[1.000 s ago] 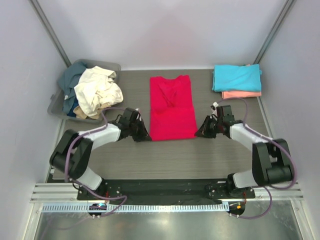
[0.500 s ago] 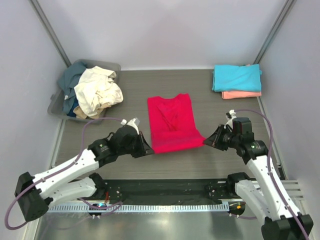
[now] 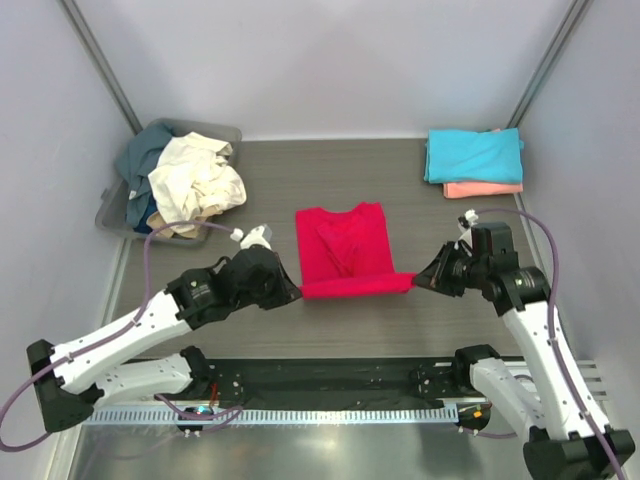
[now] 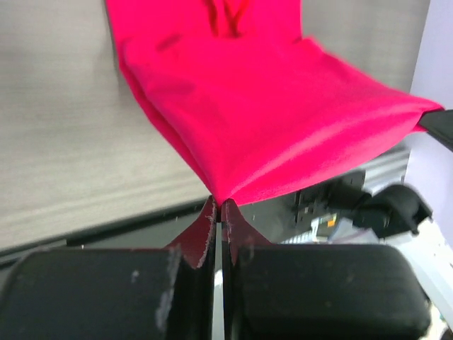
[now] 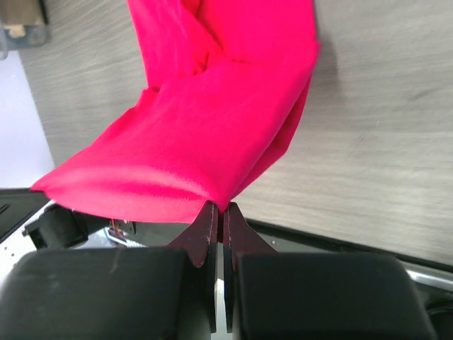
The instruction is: Fold and stack the t-shirts
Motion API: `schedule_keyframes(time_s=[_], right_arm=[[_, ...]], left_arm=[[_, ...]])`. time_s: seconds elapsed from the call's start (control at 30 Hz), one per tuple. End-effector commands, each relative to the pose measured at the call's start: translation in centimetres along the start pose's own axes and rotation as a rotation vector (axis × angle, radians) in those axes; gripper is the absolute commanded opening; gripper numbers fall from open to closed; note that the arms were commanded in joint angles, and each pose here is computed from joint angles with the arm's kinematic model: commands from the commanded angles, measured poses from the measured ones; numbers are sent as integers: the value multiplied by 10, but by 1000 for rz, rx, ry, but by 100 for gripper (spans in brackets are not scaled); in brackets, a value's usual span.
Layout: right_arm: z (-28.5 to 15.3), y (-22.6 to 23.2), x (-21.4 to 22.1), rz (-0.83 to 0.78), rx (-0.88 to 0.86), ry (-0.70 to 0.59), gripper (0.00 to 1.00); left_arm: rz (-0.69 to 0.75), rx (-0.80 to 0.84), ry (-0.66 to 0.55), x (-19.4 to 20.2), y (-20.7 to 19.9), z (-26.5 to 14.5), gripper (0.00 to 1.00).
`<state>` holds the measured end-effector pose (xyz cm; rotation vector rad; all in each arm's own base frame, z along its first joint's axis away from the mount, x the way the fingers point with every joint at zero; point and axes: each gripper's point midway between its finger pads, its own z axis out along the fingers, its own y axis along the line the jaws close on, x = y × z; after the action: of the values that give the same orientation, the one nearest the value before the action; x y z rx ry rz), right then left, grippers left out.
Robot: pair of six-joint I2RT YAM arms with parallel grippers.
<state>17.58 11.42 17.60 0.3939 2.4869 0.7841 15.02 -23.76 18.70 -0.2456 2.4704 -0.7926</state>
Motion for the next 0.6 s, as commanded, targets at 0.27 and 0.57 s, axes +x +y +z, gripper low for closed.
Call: schedule_keyframes(time_s=[0.27, 0.57], right_arm=[[41, 1, -91, -130, 141, -92, 1], [81, 13, -151, -166, 173, -97, 1]], left_arm=[[100, -179, -65, -75, 19, 29, 0], [111, -201, -47, -133, 24, 55, 0]])
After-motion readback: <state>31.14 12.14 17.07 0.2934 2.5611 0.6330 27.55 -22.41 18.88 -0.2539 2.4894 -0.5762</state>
